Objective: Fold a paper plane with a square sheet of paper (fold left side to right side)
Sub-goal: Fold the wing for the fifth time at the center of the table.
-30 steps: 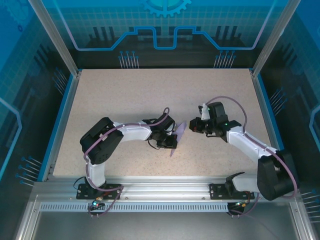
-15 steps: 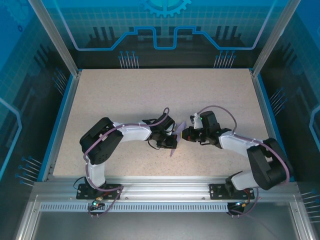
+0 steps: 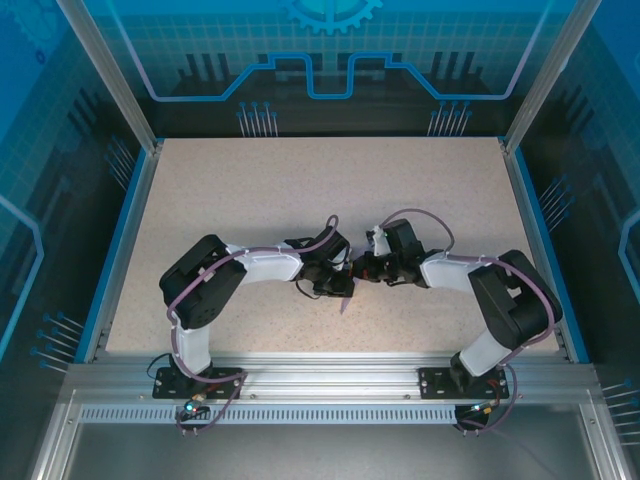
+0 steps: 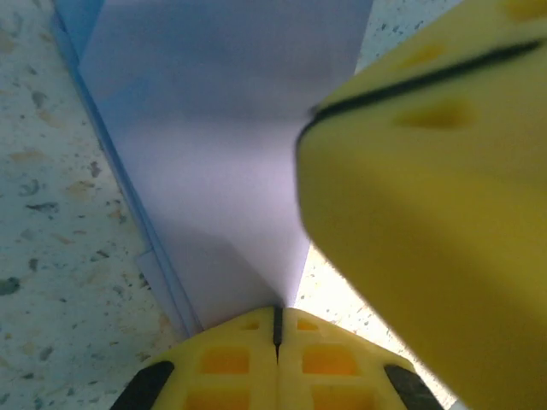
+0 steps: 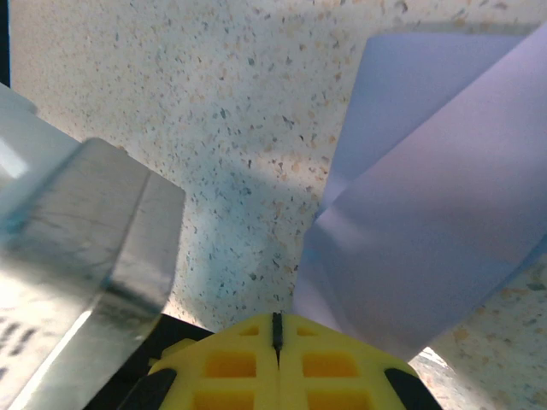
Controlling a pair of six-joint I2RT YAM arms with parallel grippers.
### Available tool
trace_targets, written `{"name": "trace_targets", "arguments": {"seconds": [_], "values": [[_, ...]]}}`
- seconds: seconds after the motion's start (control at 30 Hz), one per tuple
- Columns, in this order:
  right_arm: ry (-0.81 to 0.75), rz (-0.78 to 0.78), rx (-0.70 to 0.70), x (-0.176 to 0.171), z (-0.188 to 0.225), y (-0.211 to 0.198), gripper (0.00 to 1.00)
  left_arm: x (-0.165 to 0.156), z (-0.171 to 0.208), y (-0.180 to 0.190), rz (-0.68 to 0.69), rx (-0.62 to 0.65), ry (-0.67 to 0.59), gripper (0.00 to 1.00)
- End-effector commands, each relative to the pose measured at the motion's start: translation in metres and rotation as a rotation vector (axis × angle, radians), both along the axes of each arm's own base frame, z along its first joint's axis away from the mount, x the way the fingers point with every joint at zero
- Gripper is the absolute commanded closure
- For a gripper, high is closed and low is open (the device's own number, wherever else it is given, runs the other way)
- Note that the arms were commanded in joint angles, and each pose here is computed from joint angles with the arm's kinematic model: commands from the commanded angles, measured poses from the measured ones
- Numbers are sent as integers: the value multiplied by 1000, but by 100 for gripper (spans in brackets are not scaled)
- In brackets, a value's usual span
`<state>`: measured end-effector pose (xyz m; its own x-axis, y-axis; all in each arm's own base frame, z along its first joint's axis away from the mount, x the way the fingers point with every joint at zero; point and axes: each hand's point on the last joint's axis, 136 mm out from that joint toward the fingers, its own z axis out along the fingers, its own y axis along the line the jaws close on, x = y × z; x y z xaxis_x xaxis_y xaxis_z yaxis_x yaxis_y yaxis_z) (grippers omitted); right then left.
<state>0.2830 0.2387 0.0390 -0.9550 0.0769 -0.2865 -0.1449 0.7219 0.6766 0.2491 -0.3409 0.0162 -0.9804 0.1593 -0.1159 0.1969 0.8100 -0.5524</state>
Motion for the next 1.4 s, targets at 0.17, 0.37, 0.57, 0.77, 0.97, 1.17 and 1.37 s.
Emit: {"name": "trace_targets", "arguments": {"seconds": [0.17,0.37,0.57,0.77,0.97,1.17,1.37], "values": [[29,5,-53,-2,-17,1,100,-17,-15,18,5,71,67,100],[30,7,-115,1,-27,-5,100,-17,-15,18,4,70,67,100],[29,-1,-159,8,-32,-13,100,-18,-16,18,3,71,71,100],[23,-15,-169,17,-32,-21,100,-18,-16,18,3,71,74,100],[15,-27,-176,28,-29,-28,100,-18,-17,18,2,73,77,100],[16,-39,-176,38,-29,-33,100,-18,-17,18,3,72,79,100],[29,-56,-183,47,-32,-41,100,-19,-17,18,-1,72,80,100]]}}
